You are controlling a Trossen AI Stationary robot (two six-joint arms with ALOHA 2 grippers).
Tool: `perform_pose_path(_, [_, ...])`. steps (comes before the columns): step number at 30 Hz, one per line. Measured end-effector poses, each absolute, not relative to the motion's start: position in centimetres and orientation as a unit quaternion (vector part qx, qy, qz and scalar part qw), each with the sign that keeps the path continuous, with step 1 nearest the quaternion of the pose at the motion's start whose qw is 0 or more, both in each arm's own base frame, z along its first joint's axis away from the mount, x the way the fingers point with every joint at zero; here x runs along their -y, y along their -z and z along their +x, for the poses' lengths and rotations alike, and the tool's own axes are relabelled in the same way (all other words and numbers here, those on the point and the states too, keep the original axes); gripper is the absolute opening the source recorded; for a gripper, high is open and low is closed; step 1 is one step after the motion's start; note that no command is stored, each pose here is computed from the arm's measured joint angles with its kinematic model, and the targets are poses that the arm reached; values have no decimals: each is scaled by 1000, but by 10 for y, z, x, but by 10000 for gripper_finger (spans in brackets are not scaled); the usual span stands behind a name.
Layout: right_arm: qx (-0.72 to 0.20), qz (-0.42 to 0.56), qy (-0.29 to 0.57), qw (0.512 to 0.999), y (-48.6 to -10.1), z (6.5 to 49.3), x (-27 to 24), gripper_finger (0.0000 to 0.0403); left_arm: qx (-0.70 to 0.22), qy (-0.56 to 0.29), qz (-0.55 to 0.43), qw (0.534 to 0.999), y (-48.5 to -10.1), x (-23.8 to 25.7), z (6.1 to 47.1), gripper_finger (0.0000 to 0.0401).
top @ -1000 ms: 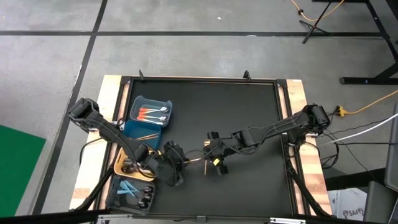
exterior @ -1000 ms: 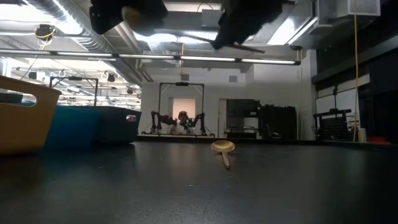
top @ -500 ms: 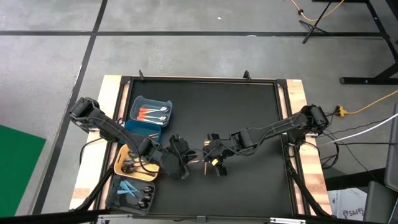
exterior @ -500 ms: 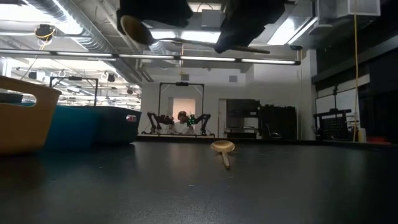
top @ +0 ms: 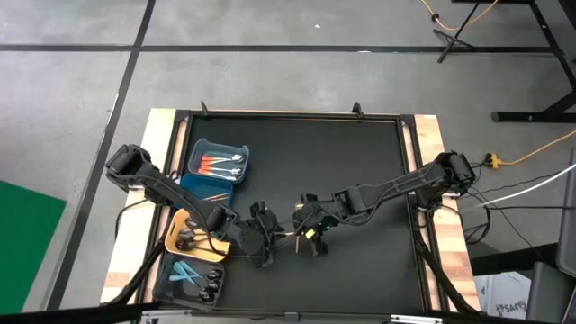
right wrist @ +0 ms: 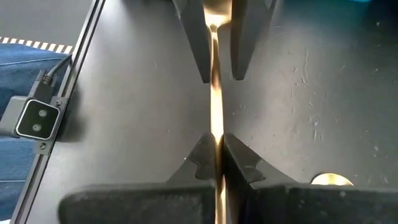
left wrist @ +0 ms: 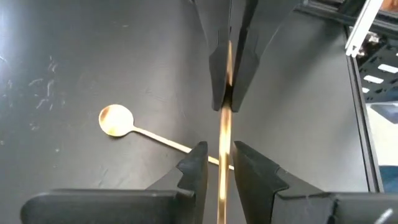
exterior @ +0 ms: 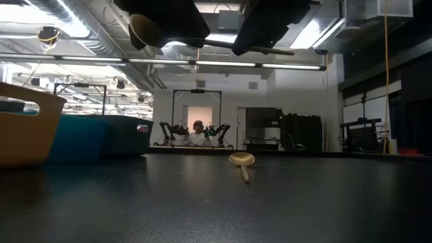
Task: Sort silverware by color (type)
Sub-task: Put the gold spoon into the blue bin
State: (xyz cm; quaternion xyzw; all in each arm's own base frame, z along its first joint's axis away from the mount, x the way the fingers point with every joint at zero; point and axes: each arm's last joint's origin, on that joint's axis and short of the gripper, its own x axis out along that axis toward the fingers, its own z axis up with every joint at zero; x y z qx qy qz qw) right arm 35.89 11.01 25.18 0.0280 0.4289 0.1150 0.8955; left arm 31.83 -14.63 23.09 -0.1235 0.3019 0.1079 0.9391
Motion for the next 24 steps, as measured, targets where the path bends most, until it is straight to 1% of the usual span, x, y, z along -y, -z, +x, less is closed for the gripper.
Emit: perform_pose_path(24, [-423, 28, -115, 898, -253, 360, -110, 1, -321, -93, -126, 934, -229, 145, 318, 70])
